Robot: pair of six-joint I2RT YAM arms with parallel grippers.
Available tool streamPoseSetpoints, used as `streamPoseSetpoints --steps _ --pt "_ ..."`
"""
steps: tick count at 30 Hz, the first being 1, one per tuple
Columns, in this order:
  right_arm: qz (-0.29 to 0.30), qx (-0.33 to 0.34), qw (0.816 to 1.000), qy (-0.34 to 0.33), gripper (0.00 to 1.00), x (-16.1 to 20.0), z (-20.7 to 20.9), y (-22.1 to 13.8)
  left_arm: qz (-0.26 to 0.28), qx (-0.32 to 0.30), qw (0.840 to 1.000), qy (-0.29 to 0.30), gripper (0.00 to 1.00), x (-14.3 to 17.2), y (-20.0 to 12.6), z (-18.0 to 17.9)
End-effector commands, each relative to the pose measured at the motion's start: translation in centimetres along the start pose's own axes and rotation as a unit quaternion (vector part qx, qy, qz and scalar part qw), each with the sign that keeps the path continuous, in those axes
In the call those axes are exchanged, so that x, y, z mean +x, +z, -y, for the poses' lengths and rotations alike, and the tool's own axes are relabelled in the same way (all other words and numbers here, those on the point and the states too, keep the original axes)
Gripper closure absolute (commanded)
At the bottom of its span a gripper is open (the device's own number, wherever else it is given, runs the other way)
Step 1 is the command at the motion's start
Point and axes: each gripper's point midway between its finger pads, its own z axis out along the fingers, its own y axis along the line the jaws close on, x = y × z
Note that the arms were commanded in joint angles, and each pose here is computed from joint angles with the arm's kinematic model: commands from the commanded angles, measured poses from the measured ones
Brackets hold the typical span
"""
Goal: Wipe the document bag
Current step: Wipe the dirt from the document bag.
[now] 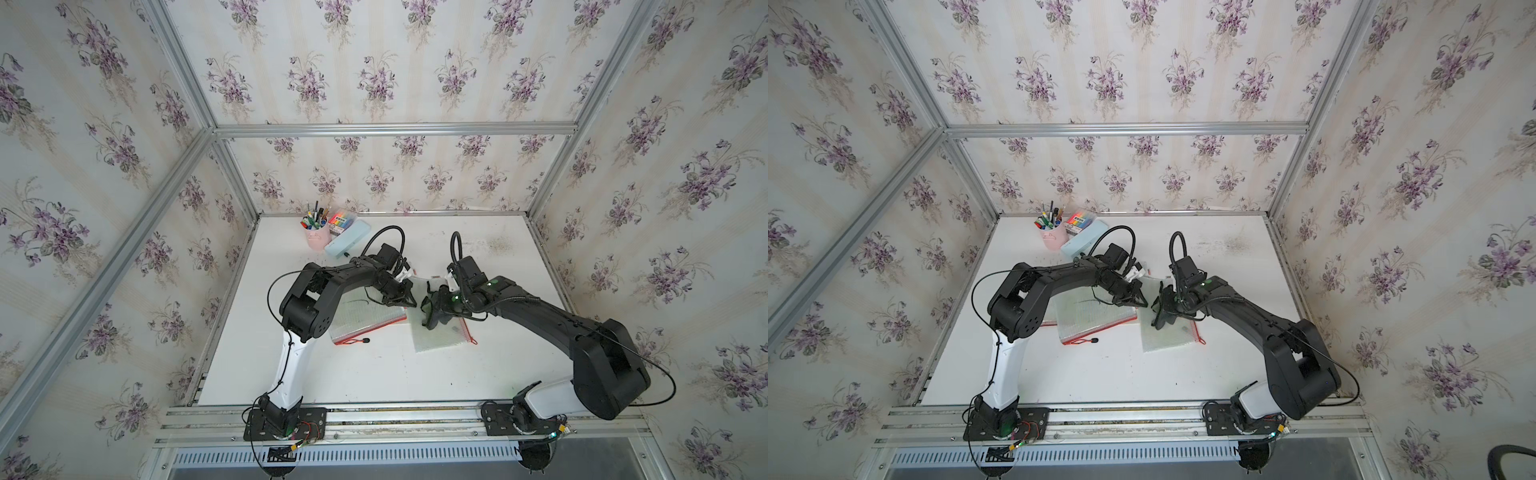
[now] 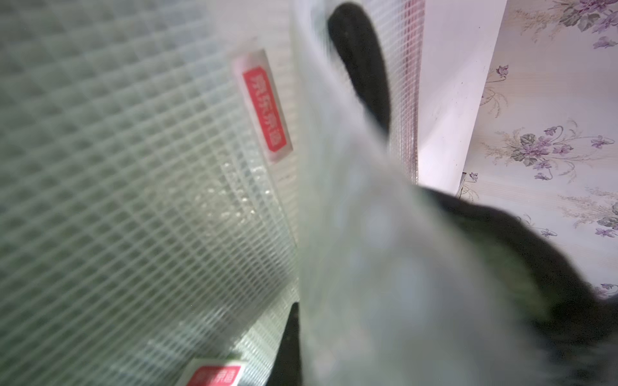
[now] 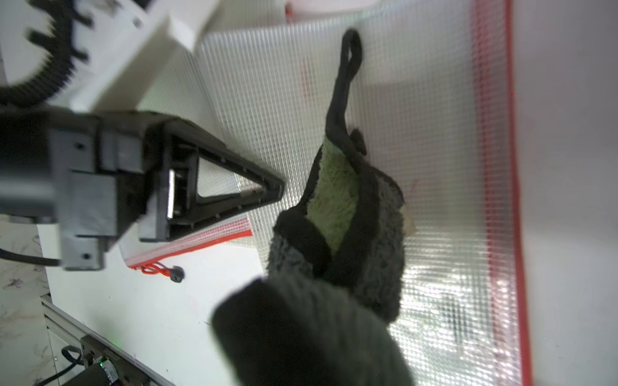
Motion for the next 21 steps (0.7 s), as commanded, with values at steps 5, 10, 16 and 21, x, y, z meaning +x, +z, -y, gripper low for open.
streamPoseSetpoints --steps 5,10,16,21 --pt "0.060 0.004 0.997 -0.054 0.41 -2.2 -1.6 2.5 -0.009 0.000 1.000 0.000 1.00 0.3 0.3 -0.4" --pt "0.043 0.065 0.992 -0.101 0.40 -1.6 -0.9 4.6 -0.008 -0.004 1.000 0.000 1.00 0.5 0.2 -0.5" --pt "0.003 0.135 0.983 -0.126 0.57 1.0 2.3 6.2 -0.008 -0.004 1.000 -0.001 1.00 0.6 0.2 -0.6" --pt "-0.005 0.185 0.976 -0.113 0.75 2.7 5.4 5.7 -0.008 -0.005 1.000 -0.001 1.00 0.5 0.3 -0.7"
